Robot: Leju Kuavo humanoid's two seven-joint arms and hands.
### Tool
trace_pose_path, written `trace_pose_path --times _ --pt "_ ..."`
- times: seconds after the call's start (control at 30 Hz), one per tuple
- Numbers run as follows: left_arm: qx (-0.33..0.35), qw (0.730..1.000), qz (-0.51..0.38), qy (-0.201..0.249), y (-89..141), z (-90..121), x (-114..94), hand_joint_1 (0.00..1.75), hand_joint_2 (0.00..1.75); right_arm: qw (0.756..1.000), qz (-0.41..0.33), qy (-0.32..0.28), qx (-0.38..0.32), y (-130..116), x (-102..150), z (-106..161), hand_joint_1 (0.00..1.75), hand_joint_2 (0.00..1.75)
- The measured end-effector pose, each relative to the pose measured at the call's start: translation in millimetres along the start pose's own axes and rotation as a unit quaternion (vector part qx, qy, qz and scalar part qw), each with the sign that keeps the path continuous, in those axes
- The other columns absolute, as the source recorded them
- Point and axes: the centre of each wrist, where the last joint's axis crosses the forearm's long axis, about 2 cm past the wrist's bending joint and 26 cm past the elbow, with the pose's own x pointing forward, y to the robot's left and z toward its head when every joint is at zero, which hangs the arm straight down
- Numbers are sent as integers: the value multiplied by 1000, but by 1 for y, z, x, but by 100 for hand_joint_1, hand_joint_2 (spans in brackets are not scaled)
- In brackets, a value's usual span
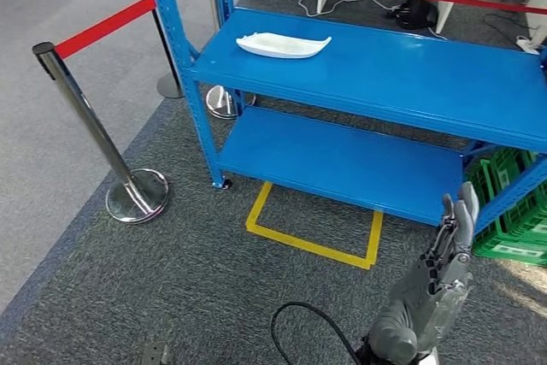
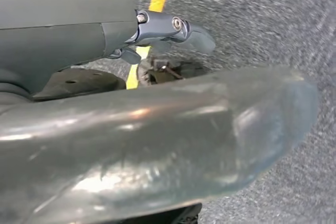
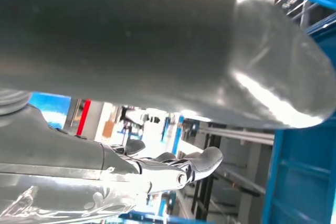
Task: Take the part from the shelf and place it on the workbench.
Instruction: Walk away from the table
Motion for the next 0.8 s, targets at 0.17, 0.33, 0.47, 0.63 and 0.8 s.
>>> trace_pose_path --times 0.17,0.33,0.47,0.63,0.8 --pt "-1 1000 0 -1 -1 0 1 0 0 1000 1 4 4 1 -2 2 0 0" --pt "-1 1000 -1 2 0 1 -2 0 0 999 -1 42 12 3 -8 7 0 0" --pt "-2 1000 -1 2 -1 1 -2 0 0 994 -2 105 31 6 -21 22 0 0" --pt "-4 1000 -2 1 -1 0 0 0 0 982 13 174 73 8 -41 46 0 0" --pt "-4 1000 -5 1 0 0 -1 0 0 959 46 249 125 10 -64 75 0 0"
